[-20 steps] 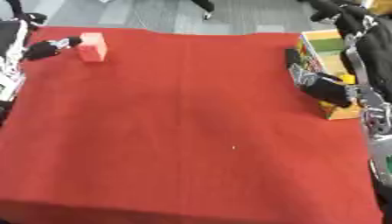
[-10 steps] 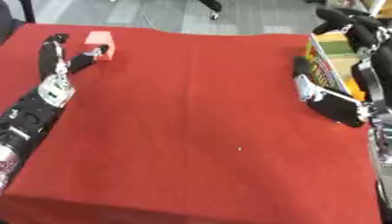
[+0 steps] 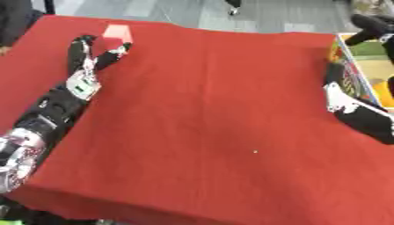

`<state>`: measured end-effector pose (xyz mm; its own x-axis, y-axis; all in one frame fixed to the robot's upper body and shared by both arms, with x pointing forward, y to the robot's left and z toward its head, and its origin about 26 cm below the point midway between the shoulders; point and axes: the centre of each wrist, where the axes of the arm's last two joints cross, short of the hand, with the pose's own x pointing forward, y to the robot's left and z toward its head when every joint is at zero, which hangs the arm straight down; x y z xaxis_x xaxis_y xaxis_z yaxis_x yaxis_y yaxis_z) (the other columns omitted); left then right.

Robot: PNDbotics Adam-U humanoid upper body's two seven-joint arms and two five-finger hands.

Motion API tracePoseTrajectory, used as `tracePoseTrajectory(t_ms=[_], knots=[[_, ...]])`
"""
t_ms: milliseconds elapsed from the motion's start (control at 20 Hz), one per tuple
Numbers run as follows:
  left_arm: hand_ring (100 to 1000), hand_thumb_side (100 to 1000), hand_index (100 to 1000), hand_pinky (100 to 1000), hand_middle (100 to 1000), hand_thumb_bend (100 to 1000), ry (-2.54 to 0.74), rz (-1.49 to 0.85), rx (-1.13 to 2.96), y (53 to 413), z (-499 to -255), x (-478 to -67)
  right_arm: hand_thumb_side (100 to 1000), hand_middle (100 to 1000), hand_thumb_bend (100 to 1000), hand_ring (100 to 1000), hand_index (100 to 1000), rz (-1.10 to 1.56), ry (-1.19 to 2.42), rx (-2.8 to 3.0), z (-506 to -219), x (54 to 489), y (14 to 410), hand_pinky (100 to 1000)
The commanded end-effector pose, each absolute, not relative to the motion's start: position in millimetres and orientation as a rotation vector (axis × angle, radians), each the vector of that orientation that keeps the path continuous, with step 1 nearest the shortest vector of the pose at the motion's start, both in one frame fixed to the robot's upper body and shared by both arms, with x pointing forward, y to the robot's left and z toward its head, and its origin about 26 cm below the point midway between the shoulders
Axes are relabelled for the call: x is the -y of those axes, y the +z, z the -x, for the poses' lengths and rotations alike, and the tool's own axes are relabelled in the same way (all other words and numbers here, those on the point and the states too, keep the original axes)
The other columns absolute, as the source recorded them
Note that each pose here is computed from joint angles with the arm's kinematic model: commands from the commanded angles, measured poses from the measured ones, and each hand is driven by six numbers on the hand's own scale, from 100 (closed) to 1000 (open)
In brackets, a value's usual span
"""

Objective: Pick up the objects with one hand, pass them to the other hand, and then place them into the box on the other side of the table.

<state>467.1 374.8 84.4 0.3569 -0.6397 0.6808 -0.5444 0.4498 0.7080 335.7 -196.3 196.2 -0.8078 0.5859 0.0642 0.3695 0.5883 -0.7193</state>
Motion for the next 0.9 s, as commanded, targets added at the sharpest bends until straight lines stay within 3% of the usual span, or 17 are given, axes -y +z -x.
tracePoseTrajectory(t_ms=[50,450,550,700,900], knots=[[712,583,791,744,694,816,-0.01,-1.242,1.332,111.3,-470.6,-390.1,489,607,100,860,894,0.789,1.039,2.574,-331.7,194.4,208.5,821],[683,560,757,721,659,733,0.104,-1.285,1.369,128.9,-473.4,-396.7,507,591,100,865,890,0.777,1.036,2.581,-331.3,192.8,209.0,818],[643,538,719,699,615,656,0.128,-1.289,1.377,131.6,-473.5,-398.3,511,588,100,866,889,0.776,1.034,2.581,-331.4,192.8,208.7,817],[520,422,585,637,485,409,0.166,-1.282,1.399,134.0,-473.5,-398.7,513,585,100,866,887,0.778,1.028,2.576,-331.6,193.5,207.9,817],[459,344,493,590,400,172,0.179,-1.246,1.447,139.4,-473.8,-397.8,510,583,100,865,886,0.784,1.021,2.569,-331.9,194.4,206.8,816]])
